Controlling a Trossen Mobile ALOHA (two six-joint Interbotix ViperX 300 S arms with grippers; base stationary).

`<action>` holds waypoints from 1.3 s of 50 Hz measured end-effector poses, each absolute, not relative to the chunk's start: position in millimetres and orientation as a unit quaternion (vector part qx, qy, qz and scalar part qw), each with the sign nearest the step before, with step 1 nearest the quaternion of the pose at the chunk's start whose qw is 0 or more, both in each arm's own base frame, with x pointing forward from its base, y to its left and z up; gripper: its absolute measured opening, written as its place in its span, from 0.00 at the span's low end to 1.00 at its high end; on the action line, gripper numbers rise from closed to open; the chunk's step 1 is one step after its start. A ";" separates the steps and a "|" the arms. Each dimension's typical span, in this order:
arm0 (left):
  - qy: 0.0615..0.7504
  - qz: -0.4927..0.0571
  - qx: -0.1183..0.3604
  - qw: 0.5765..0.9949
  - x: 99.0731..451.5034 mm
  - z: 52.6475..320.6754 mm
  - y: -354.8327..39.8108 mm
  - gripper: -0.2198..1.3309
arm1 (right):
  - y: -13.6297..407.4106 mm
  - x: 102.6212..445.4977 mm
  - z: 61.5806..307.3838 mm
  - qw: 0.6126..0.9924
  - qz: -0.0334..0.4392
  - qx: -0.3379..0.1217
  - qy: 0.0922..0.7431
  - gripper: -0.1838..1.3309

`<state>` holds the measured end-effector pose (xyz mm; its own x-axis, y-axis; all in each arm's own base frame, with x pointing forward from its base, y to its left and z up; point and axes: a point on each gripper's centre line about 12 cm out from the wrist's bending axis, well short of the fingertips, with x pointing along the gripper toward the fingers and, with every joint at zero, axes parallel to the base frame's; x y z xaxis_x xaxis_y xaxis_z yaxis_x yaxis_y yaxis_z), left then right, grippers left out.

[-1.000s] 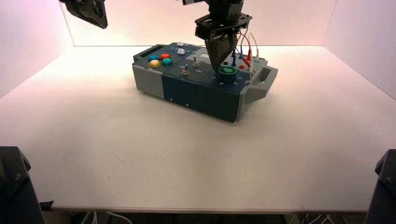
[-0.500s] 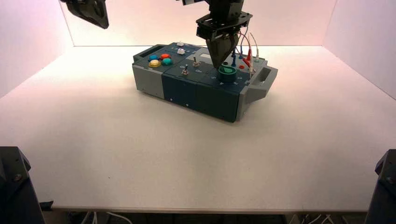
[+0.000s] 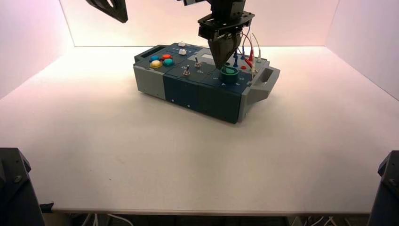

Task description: Turn the knob to position 6.

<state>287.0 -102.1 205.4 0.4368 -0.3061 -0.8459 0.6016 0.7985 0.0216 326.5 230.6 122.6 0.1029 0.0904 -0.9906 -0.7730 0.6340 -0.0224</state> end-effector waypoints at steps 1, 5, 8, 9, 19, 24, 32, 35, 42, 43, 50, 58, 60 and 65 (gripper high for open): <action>0.453 -0.275 0.162 0.832 286.6 206.5 -102.9 0.04 | 230.4 326.4 122.6 0.684 0.315 -0.290 0.591 0.03; 0.444 -0.284 0.163 0.834 284.6 211.5 -104.6 0.04 | 229.9 326.8 122.6 0.683 0.315 -0.293 0.590 0.03; 0.432 -0.297 0.163 0.836 282.5 216.4 -107.9 0.04 | 229.4 327.4 122.6 0.683 0.314 -0.297 0.588 0.03; 0.431 -0.299 0.162 0.836 282.1 216.9 -108.2 0.04 | 228.8 327.8 122.6 0.684 0.313 -0.297 0.588 0.03; 0.413 -0.334 0.154 0.833 277.4 223.2 -115.9 0.04 | 228.5 328.5 123.0 0.683 0.312 -0.303 0.586 0.03; 0.413 -0.337 0.152 0.832 277.1 223.4 -116.7 0.04 | 227.9 329.5 123.5 0.684 0.311 -0.305 0.585 0.03; 0.413 -0.338 0.150 0.832 276.7 223.5 -117.4 0.04 | 227.8 330.5 123.9 0.685 0.311 -0.308 0.582 0.03; 0.413 -0.338 0.150 0.832 276.9 223.6 -117.1 0.04 | 226.7 331.3 123.9 0.685 0.310 -0.308 0.583 0.03; 0.414 -0.338 0.151 0.832 277.0 223.1 -117.0 0.04 | 226.4 331.5 125.2 0.687 0.310 -0.306 0.582 0.03; 0.413 -0.339 0.150 0.832 276.7 223.6 -117.5 0.04 | 226.7 331.6 125.6 0.687 0.310 -0.305 0.582 0.03; 0.413 -0.339 0.150 0.832 276.7 223.6 -117.5 0.04 | 226.2 330.3 130.5 0.689 0.309 -0.302 0.582 0.03; 0.413 -0.339 0.150 0.832 276.7 223.6 -117.5 0.04 | 224.5 331.0 137.9 0.696 0.308 -0.298 0.577 0.03; 0.413 -0.339 0.150 0.832 276.7 223.6 -117.5 0.04 | 224.1 331.3 139.1 0.697 0.307 -0.297 0.576 0.03; 0.413 -0.339 0.150 0.832 276.8 223.1 -117.5 0.04 | 223.0 331.2 141.1 0.698 0.306 -0.297 0.575 0.03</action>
